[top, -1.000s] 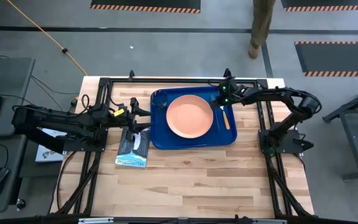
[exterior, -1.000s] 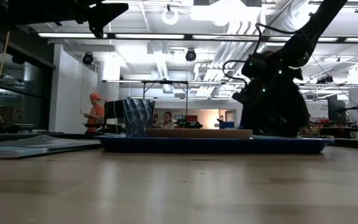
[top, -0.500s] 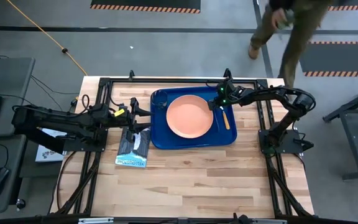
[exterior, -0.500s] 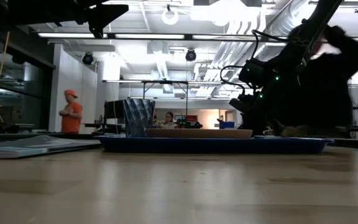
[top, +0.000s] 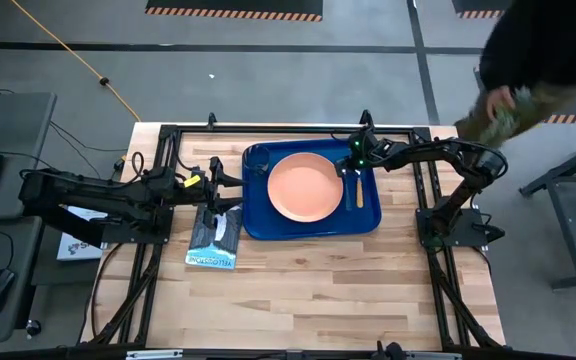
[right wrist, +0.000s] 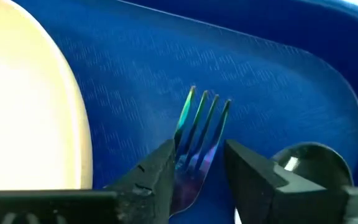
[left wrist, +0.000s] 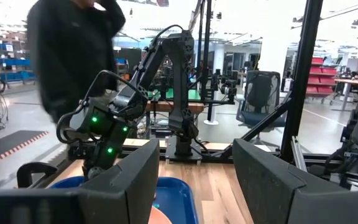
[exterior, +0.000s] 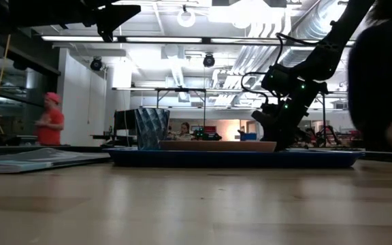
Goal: Pick and place plate/cup/fork/spoon on tray
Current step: Put the blue fork on the blue tray to the right side of the orange plate, then return to Home Position
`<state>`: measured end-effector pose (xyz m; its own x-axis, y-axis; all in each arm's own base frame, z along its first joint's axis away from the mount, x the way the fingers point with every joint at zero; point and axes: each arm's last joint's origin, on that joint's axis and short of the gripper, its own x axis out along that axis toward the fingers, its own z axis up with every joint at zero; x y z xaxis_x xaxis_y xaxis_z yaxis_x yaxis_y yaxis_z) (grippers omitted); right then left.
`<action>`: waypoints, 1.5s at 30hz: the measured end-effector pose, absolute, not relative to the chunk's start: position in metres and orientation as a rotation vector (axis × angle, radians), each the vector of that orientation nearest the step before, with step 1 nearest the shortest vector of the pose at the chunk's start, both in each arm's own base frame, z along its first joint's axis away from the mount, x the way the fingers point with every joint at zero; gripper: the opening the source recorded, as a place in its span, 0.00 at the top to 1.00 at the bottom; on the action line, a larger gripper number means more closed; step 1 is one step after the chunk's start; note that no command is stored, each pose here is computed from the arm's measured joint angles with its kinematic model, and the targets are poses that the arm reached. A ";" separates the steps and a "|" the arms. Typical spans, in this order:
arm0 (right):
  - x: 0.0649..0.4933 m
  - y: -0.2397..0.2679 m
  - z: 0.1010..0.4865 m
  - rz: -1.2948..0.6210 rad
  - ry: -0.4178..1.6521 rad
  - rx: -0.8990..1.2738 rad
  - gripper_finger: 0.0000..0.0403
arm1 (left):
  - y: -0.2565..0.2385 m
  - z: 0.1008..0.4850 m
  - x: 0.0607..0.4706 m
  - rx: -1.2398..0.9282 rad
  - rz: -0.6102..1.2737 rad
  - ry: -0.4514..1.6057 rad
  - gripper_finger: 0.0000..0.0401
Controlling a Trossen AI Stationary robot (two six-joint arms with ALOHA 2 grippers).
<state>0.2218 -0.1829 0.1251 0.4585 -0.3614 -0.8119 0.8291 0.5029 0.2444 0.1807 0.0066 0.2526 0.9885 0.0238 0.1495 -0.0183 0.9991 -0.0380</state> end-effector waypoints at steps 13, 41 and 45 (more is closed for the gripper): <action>0.218 -0.181 0.169 -0.796 0.682 0.564 0.65 | 0.007 0.251 0.181 -0.037 0.022 -0.134 0.52; 0.219 -0.052 0.209 -0.208 0.082 0.157 0.99 | 0.010 0.257 0.168 0.076 0.158 -0.130 0.52; 0.223 -0.053 0.223 -0.178 -0.001 0.110 1.00 | 0.009 0.255 0.155 0.031 0.156 -0.071 0.52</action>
